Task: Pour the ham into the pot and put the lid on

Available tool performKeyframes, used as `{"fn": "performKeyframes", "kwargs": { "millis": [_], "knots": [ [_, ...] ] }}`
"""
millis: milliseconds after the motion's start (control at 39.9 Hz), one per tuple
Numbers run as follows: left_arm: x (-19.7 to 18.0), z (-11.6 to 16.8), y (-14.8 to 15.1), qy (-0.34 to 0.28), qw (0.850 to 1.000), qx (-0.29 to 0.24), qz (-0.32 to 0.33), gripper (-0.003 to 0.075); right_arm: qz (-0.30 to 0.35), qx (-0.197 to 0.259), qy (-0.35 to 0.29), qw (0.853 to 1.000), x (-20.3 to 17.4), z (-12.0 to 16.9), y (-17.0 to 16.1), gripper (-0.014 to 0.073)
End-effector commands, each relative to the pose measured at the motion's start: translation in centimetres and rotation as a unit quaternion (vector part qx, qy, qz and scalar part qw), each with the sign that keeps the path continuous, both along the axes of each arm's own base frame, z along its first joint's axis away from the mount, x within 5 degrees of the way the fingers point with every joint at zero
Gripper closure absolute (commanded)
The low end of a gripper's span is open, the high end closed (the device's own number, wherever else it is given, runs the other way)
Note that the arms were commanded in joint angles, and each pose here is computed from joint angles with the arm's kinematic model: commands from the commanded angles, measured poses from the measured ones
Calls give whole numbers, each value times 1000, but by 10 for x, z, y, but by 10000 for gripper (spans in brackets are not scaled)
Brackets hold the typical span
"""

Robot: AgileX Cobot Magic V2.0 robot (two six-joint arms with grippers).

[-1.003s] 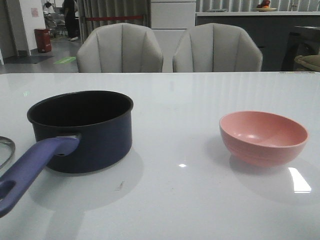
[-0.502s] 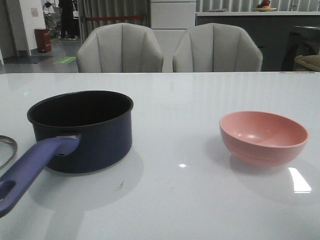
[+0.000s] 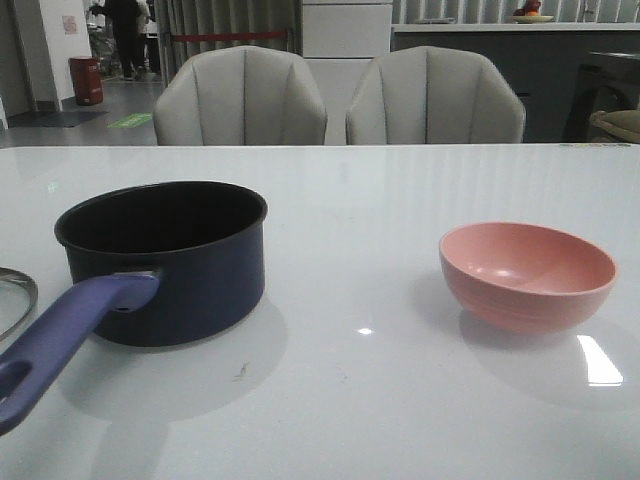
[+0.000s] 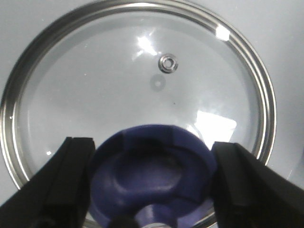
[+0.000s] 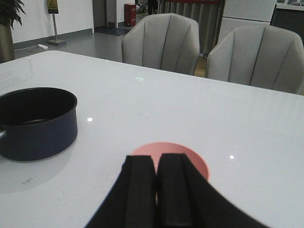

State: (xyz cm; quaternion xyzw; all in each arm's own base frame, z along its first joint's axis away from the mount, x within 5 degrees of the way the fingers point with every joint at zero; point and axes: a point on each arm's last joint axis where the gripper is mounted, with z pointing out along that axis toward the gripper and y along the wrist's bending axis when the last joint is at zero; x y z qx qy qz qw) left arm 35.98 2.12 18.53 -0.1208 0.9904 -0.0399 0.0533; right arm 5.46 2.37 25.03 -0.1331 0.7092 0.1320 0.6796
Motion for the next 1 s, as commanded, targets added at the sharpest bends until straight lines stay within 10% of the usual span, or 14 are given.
{"fn": "performKeyframes", "kwargs": {
  "millis": [0,978],
  "knots": [
    [0,26,1,-34,999,15,-8,568,-10,17,-39,999,1,14,-2,435],
    [5,33,2,-55,998,23,-21,568,-10,17,-39,999,1,14,-2,435]
  ]
}}
